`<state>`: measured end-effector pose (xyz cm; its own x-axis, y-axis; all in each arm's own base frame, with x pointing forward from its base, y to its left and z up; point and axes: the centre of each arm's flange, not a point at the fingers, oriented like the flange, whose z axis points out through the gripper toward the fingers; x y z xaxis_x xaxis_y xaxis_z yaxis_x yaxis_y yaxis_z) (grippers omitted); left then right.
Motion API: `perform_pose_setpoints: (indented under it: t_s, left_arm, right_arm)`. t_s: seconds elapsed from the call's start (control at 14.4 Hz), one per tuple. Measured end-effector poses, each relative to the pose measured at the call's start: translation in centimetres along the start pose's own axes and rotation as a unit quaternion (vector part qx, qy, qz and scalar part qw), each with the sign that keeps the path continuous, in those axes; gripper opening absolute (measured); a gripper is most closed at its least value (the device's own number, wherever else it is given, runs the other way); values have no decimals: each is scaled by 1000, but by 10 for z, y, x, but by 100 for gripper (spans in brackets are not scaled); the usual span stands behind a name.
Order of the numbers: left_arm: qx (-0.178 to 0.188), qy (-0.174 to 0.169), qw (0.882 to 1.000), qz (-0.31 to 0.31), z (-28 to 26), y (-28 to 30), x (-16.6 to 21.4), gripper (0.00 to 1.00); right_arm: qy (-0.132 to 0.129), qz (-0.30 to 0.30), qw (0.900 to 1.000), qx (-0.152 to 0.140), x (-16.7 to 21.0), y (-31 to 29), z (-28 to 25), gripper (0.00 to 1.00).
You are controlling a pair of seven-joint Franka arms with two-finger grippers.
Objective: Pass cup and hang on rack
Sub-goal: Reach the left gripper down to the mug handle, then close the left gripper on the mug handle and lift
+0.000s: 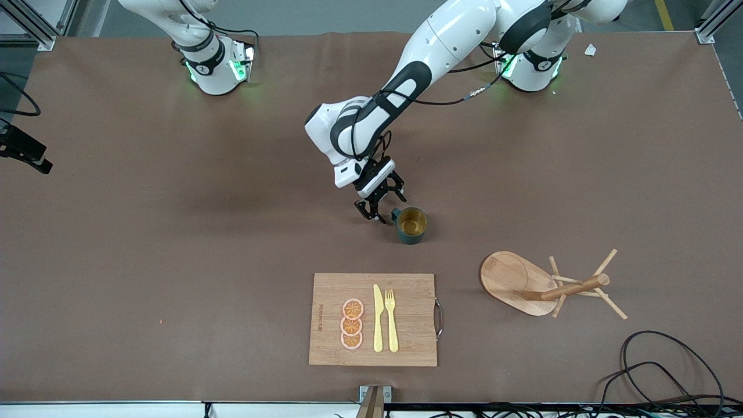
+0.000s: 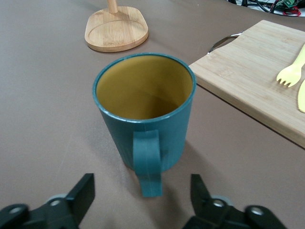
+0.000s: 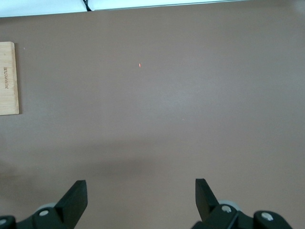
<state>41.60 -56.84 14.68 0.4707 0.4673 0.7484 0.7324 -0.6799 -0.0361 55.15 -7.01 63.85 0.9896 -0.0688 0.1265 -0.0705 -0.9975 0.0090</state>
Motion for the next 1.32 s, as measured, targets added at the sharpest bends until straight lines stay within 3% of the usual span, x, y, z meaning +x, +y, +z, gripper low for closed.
perform_pose_setpoints:
  t_s: [0.14,0.21,0.42,1.32]
  left_arm:
    - [0,0,1000,1,0,-1,-2,81]
    - [0,0,1000,2,0,-1,-3,70]
    - [-1,1,1000,4,-1,-2,-6,59]
    - [4,8,1000,-11,-4,5,8,48]
  right_arm:
    - [0,0,1000,0,0,0,0,100]
    - [-1,0,1000,0,0,0,0,100]
    - [-1,0,1000,0,0,0,0,100]
    - [-2,-1,1000,0,0,0,0,100]
